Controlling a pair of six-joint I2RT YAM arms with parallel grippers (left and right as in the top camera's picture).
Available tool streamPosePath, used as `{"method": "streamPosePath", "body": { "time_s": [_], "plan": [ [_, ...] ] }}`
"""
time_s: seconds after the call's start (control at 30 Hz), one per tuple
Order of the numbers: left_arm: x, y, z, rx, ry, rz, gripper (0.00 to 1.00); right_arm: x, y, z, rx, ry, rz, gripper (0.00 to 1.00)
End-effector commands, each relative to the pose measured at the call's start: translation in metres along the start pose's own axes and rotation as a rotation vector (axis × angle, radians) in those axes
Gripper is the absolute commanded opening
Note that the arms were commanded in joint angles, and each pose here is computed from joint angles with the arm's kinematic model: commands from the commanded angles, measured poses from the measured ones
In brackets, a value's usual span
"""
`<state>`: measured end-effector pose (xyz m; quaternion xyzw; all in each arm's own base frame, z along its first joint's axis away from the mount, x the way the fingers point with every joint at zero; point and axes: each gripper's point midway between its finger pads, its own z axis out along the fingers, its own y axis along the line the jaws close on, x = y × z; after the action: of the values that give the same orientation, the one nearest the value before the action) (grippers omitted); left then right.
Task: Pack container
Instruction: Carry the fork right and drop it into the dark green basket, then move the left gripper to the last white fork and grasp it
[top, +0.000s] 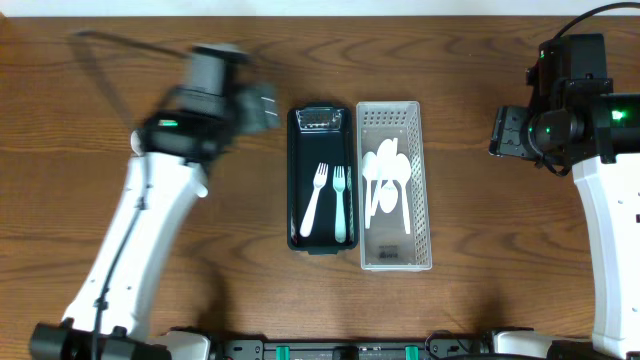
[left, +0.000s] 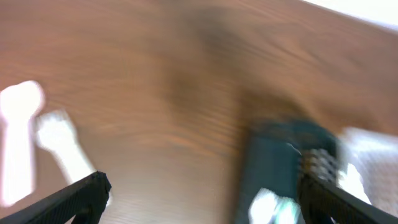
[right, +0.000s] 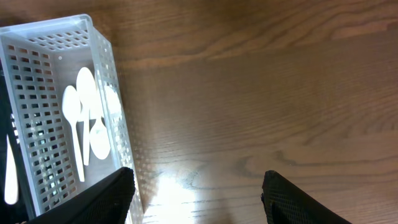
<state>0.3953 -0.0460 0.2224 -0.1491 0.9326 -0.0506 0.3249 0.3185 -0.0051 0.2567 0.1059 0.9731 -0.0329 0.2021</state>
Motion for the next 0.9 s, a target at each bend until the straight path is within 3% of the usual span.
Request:
{"method": "streamPosePath", "body": {
  "time_s": [0.0,0.2,0.33,0.53,0.87],
  "plan": [
    [0.000,0.070,0.022,-0.113,0.071,-0.255,0.98,0.001,-0.003,0.002,0.008,0.006,-0.009,0.70],
    [0.009,0.145,0.074,-0.128,0.205,-0.476,0.98,0.001,-0.003,0.002,0.007,0.006,-0.008,0.70],
    [0.014,0.167,0.111,-0.134,0.274,-0.507,0.98,0.001,-0.003,0.002,0.007,0.008,-0.008,0.70],
    [0.015,0.175,0.154,-0.143,0.315,-0.497,0.98,0.005,-0.002,0.002,0.004,0.023,0.016,0.70],
    [0.033,0.182,0.187,-0.156,0.362,-0.501,0.98,0.005,-0.002,0.002,0.005,0.023,0.035,0.70]
  ]
}}
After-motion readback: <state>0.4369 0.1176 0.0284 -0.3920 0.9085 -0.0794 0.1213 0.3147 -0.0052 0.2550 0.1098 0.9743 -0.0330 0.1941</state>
